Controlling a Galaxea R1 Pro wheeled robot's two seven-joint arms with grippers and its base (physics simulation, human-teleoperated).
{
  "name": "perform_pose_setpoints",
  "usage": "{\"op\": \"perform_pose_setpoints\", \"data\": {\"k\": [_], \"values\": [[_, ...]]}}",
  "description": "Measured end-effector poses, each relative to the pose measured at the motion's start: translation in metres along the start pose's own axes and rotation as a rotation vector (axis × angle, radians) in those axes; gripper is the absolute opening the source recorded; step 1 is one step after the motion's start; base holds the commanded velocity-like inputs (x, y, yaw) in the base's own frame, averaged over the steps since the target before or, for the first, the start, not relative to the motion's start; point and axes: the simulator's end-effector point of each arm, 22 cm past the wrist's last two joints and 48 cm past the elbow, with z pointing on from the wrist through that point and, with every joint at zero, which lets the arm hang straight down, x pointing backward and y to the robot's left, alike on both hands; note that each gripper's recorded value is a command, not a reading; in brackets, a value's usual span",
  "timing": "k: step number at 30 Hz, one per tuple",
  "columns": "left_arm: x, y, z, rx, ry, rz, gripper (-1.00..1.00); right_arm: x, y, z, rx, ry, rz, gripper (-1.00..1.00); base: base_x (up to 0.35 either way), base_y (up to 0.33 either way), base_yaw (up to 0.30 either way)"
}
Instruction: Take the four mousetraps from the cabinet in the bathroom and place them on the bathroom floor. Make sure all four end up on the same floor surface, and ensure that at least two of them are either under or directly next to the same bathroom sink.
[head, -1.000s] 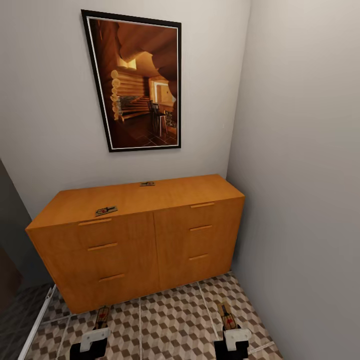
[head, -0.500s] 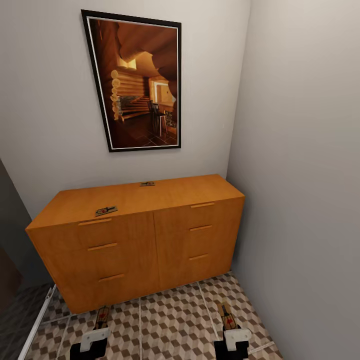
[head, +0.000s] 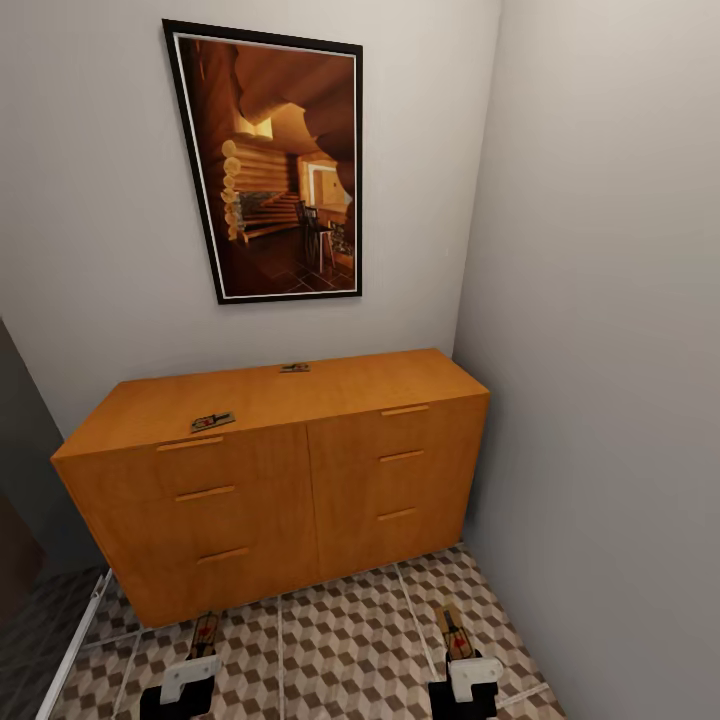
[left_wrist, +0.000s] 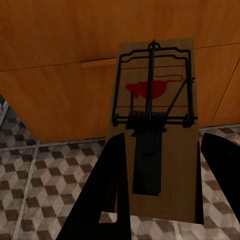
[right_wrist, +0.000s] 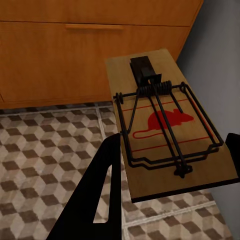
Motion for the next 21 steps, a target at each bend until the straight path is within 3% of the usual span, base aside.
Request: {"op": "perform_pose_setpoints", "data": {"k": [8, 21], "values": [[0.0, -0.0001, 0.0001, 0.0, 0.0, 0.0, -1.0, -0.0008, -0.0003, 0.0003, 0.002, -0.002, 0.001, -1.0, -0.053, 0.055, -0.079], [0.0003, 0.0002, 0.0, -0.001, 0.001, -0.001, -1.0, -0.001, -0.0003, 0.0004, 0.002, -0.003, 0.001, -1.0, -0.19, 0.175, -0.245]]}}
